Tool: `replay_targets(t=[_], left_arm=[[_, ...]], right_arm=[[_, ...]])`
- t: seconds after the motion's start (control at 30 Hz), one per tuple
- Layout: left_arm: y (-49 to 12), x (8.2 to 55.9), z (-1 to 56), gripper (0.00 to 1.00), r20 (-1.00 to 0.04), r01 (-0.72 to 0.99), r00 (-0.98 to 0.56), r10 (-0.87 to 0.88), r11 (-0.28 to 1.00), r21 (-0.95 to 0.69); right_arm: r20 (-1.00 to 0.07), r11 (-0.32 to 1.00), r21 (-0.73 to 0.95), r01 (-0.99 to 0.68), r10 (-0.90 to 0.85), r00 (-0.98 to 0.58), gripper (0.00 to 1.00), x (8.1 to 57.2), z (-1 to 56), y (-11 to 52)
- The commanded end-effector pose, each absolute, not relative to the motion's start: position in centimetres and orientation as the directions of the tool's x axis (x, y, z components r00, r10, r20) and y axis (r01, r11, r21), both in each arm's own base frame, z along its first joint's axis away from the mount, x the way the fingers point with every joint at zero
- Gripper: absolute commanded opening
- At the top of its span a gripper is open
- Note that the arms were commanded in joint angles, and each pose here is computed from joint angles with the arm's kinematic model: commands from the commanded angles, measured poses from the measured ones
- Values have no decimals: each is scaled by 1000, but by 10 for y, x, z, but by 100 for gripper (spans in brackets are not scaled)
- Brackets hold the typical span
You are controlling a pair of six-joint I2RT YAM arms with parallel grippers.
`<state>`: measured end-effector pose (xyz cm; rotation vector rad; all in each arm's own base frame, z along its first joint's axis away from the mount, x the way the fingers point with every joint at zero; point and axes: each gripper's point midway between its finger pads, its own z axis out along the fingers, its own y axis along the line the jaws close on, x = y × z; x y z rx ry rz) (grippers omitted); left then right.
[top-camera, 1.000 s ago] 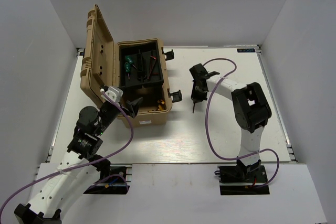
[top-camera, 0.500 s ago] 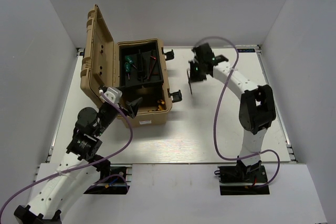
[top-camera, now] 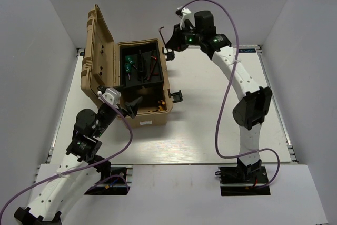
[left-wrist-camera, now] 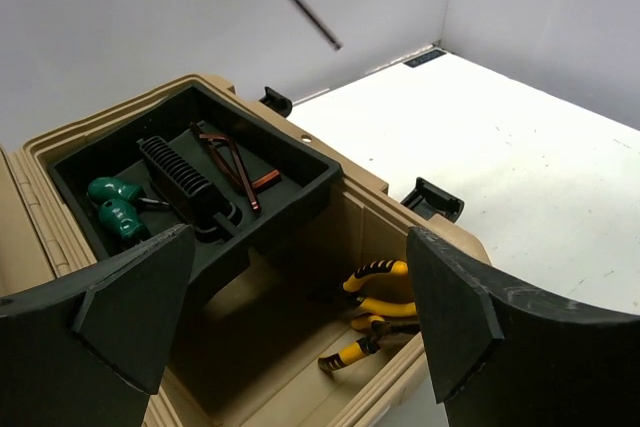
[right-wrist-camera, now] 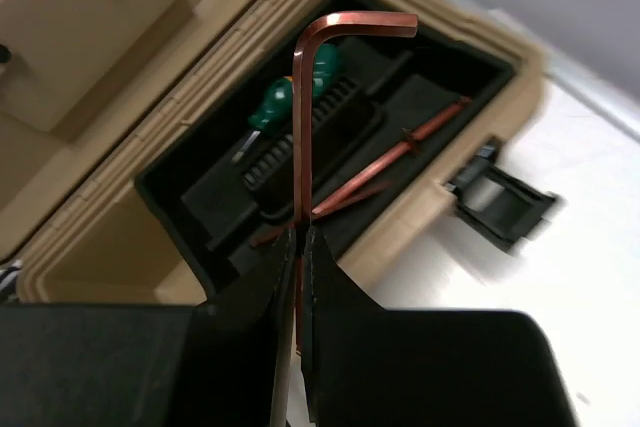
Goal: Sort the tools into containers
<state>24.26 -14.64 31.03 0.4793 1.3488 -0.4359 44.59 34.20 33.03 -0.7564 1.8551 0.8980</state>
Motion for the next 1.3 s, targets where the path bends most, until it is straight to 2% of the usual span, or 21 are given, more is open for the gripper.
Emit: replay_targets(t=[0.0,0.07,0.13,0.27,0.43,0.47,0.57,0.7,0.8,0.83,0.87,0.93,0.97,1.03,1.07,1.13,1.17,1.2,1.23,1.27], left_arm=[[-146,246,309,97,-985,551,174,-17,831,83],[-147,246,309,97,-984,558,179,-9,825,94],[-148,245,311,97,-982,564,189,-14,820,97],[-156,240,309,97,-981,601,192,-16,792,104],[-160,237,309,97,-981,628,194,-18,770,110],[-162,236,311,97,-979,634,202,-22,765,114],[-165,233,313,97,-977,653,212,-28,748,120],[-172,231,334,97,-969,677,242,-43,723,137],[-177,230,364,86,-963,688,259,-69,714,134],[-177,231,375,69,-961,687,267,-74,714,136],[-177,231,401,55,-949,682,301,-91,717,147],[-176,232,426,19,-942,674,316,-109,725,143],[-171,226,462,0,-917,658,374,-138,737,157],[-164,235,487,0,-908,613,392,-146,777,139],[-148,234,517,0,-887,551,432,-166,827,113],[-123,229,553,0,-853,460,484,-193,886,61],[-98,241,556,0,-862,335,477,-172,942,-3],[-82,249,557,0,-871,249,462,-166,967,-52],[-50,257,555,0,-893,70,431,-131,991,-111],[-35,262,550,0,-910,-25,402,-100,992,-121]], right_arm=[[-881,398,407,-822,-66,-469,0,444,317,380],[-880,361,447,-818,14,-475,0,449,332,395],[-882,355,450,-819,33,-470,0,457,324,412],[-884,332,441,-834,2,-467,0,456,297,440],[-880,384,430,-817,-22,-474,0,462,271,448],[-879,394,426,-814,-33,-476,3,463,266,446],[-873,410,422,-809,-56,-484,36,459,261,441],[-884,408,397,-822,-71,-462,48,453,273,434],[-901,408,369,-835,-63,-430,50,448,295,427],[-907,406,360,-840,-58,-417,47,447,303,425],[-915,412,347,-843,-47,-400,30,443,320,418],[-932,422,306,-853,-50,-359,2,438,340,409],[-939,457,282,-844,-48,-340,0,439,352,398],[-951,490,202,-848,-108,-289,0,433,358,382],[-954,564,160,-810,-121,-273,0,439,362,366],[-943,622,69,-780,-215,-255,0,439,352,338],[-913,642,66,-763,-269,-306,0,438,323,326],[-907,668,12,-744,-306,-288,0,430,331,306],[-847,682,5,-731,-386,-365,0,423,286,289],[-838,691,-16,-723,-404,-367,0,417,286,275]])
